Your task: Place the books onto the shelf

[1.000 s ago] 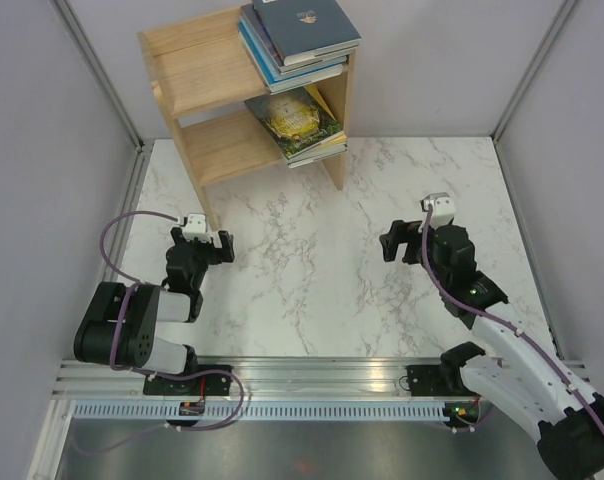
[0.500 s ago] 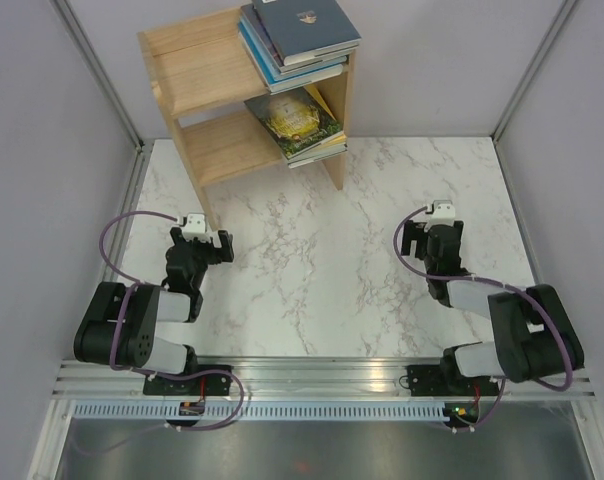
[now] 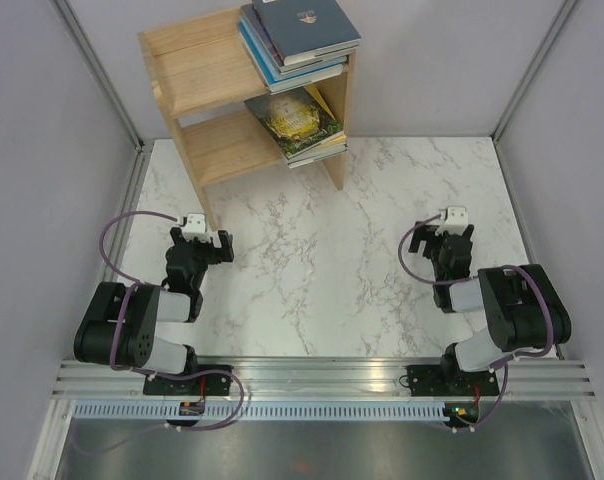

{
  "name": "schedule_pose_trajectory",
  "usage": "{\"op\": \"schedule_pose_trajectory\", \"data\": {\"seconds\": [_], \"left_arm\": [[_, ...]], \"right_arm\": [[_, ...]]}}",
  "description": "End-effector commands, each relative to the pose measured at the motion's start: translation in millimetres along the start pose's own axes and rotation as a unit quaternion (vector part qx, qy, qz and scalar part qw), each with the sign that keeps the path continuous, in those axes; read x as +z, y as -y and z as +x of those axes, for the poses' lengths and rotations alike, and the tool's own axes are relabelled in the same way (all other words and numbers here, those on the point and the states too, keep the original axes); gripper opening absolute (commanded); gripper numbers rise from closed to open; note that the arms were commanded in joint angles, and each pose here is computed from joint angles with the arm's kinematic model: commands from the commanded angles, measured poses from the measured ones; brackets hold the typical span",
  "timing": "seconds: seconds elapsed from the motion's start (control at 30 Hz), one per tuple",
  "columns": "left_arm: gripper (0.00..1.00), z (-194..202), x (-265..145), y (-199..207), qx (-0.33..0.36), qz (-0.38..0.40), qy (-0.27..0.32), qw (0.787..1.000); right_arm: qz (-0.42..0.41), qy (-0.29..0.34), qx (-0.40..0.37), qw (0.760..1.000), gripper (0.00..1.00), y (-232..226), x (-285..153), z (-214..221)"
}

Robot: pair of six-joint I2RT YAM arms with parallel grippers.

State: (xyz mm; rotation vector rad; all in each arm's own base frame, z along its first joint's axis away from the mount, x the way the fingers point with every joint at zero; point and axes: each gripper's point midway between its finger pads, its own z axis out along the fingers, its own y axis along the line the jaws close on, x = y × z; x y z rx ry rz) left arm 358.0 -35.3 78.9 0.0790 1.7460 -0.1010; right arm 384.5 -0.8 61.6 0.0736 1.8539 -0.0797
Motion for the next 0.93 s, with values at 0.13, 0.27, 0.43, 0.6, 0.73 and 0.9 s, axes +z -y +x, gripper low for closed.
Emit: {"op": "schedule_pose_trajectory", "data": {"seconds": [0.13,0.27,0.43,0.6,0.73,0.9], "left_arm": [[1.0,-29,6,-9,0.027,-0.017,0.051,0.998],[1.0,-29,6,-9,0.027,-0.017,0.051,0.998],[1.0,-29,6,-9,0.027,-0.017,0.051,0.998],[1.0,-29,6,-9,0.027,-0.018,0.051,0.998],[1.0,-29,6,-9,0.027,-0.017,0.051,0.998],[1.0,-29,6,-9,0.027,-0.017,0.051,0.998]], "right_arm": [[-0.034,0.102,0.022,0.994,0.98,-7,-13,-32],[-0.036,0.09,0.013,0.995,0.98,-8,-14,-27],[-0.053,0.088,0.0,0.995,0.98,-17,-16,-26],[-0.053,0.091,0.0,0.994,0.98,-17,-16,-27],[-0.051,0.088,0.0,0.995,0.98,-16,-14,-26],[-0.037,0.088,0.008,0.995,0.98,-10,-15,-25]]}}
